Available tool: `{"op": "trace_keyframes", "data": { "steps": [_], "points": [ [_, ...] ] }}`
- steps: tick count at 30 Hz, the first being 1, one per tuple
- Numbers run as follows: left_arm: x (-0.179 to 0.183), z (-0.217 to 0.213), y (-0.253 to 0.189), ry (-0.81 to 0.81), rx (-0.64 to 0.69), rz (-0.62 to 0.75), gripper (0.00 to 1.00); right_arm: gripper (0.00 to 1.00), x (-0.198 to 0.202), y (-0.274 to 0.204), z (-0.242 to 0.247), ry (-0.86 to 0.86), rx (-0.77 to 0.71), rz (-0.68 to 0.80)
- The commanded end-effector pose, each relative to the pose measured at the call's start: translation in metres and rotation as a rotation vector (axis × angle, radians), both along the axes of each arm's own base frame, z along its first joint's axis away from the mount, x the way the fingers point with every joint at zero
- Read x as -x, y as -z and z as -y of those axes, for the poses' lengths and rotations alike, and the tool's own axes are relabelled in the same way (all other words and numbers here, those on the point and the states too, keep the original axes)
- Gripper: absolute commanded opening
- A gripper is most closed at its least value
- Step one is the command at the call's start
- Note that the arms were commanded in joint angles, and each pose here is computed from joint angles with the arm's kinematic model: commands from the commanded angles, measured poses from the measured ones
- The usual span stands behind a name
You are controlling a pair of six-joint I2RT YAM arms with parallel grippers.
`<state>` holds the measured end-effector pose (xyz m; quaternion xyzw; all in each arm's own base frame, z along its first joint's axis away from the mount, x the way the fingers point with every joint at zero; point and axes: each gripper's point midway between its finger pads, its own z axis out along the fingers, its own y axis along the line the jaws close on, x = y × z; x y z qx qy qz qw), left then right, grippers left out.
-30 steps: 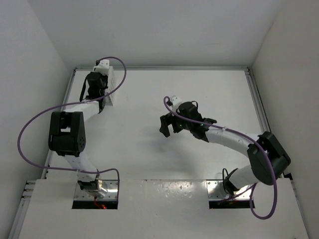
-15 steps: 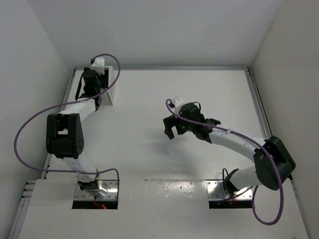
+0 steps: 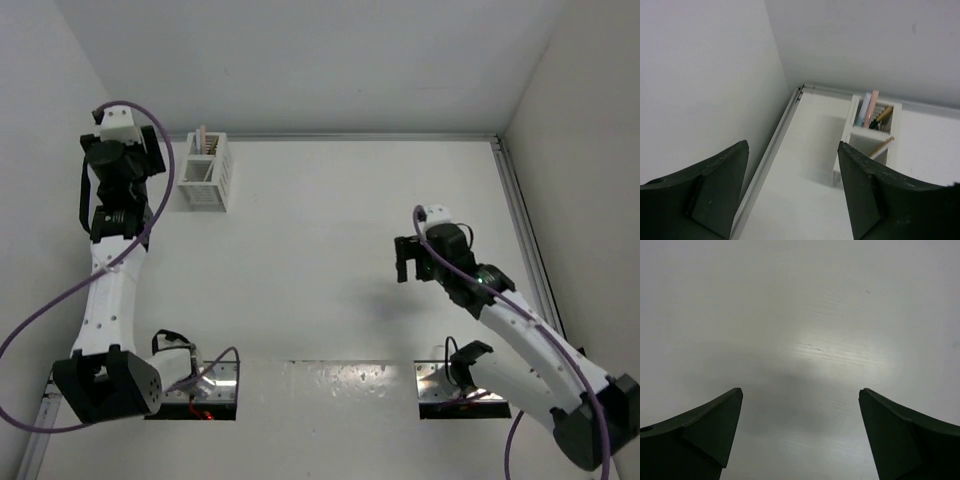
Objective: Organize the makeup
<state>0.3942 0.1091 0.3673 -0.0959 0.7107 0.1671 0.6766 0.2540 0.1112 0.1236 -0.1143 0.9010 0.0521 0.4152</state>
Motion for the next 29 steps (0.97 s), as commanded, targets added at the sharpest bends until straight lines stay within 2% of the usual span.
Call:
{"op": "trace_keyframes", "data": {
  "steps": [1,3,6,9,12,18,29],
  "points": [
    [0.037,-0.007,0.075,-0.051,0.048,-0.250,0.79,1.00,0.027,0.024,0.057,0.229,0.054,-0.049],
    [0.060,-0.008,0.101,-0.072,0.059,-0.318,0.80,1.00,0.023,0.008,0.074,0.344,-0.004,0.056],
    [0.088,-0.009,0.135,-0.093,0.077,-0.398,0.80,1.00,0.029,0.013,0.083,0.401,-0.038,0.091],
    [0.114,-0.016,0.162,-0.129,0.087,-0.447,0.82,1.00,0.035,0.022,0.085,0.404,-0.024,0.064],
    [0.133,-0.021,0.182,-0.165,0.089,-0.494,0.82,1.00,0.048,0.039,0.095,0.460,0.037,-0.039],
    [0.145,-0.039,0.191,-0.236,0.107,-0.507,0.86,1.00,0.065,0.058,0.099,0.475,0.111,-0.185],
    [0.147,-0.047,0.210,-0.247,0.149,-0.572,0.86,1.00,0.060,0.077,0.079,0.390,0.035,-0.185]
  ]
}}
